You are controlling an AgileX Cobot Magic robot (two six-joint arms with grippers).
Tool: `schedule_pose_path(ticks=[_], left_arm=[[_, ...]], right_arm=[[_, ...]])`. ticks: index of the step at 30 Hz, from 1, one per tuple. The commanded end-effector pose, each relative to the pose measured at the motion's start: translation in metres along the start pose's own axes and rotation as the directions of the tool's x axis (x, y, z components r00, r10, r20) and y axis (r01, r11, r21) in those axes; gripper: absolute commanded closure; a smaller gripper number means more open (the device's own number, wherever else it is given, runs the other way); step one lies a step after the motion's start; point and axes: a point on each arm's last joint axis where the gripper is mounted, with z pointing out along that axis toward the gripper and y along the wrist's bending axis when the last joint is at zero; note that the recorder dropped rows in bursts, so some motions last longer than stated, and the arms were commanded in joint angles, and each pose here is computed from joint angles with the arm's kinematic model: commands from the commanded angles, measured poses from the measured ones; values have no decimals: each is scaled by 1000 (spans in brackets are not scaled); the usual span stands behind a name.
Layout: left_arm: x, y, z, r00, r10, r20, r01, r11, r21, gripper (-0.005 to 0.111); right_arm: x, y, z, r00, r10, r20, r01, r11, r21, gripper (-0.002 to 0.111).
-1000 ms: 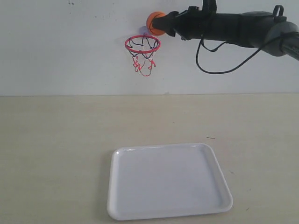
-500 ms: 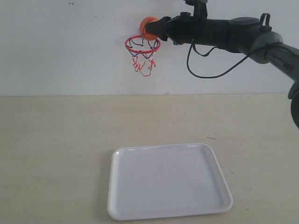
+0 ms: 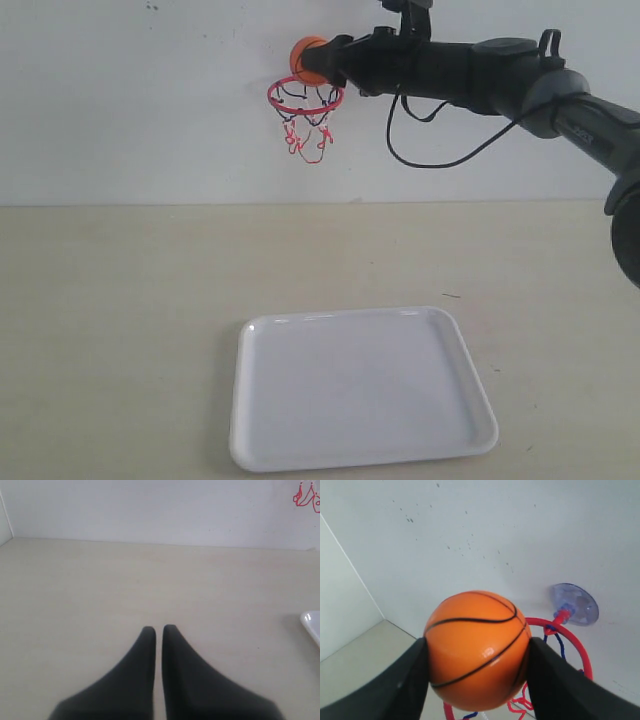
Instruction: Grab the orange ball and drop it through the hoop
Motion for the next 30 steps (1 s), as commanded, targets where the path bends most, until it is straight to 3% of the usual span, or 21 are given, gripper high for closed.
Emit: schedule_pose_path(ticks=[1, 5, 7, 9, 13, 14, 17, 23, 30], left_arm=[[1, 0, 0, 1000, -8, 0, 8, 1000, 0, 103], [1, 0, 0, 1000, -8, 0, 8, 1000, 0, 103], [1, 0, 0, 1000, -8, 0, 8, 1000, 0, 103], [1, 0, 0, 1000, -8, 0, 8, 1000, 0, 103], [1, 0, 0, 1000, -8, 0, 8, 1000, 0, 103], [1, 0, 0, 1000, -8, 0, 8, 1000, 0, 103], [1, 0, 0, 1000, -8, 0, 8, 1000, 0, 103], [1, 0, 0, 1000, -8, 0, 8, 1000, 0, 103], [1, 0, 0, 1000, -8, 0, 8, 1000, 0, 103]], right_arm=[[-7, 2, -1, 1000, 2, 20, -2, 1000, 12, 108], [-7, 1, -1, 1000, 2, 21, -2, 1000, 13, 108], [-7, 1, -1, 1000, 16, 21, -16, 1000, 13, 102], [-8, 0, -1, 999, 35, 27, -36, 999, 24, 88], [-10, -4, -2, 991, 120, 57, -124, 990, 67, 44], [-10, -4, -2, 988, 139, 61, -143, 987, 70, 42], [-9, -3, -2, 988, 146, 54, -149, 987, 58, 56], [-9, -2, -2, 988, 146, 47, -148, 988, 47, 105], [-15, -5, -6, 988, 142, 56, -145, 988, 51, 108]])
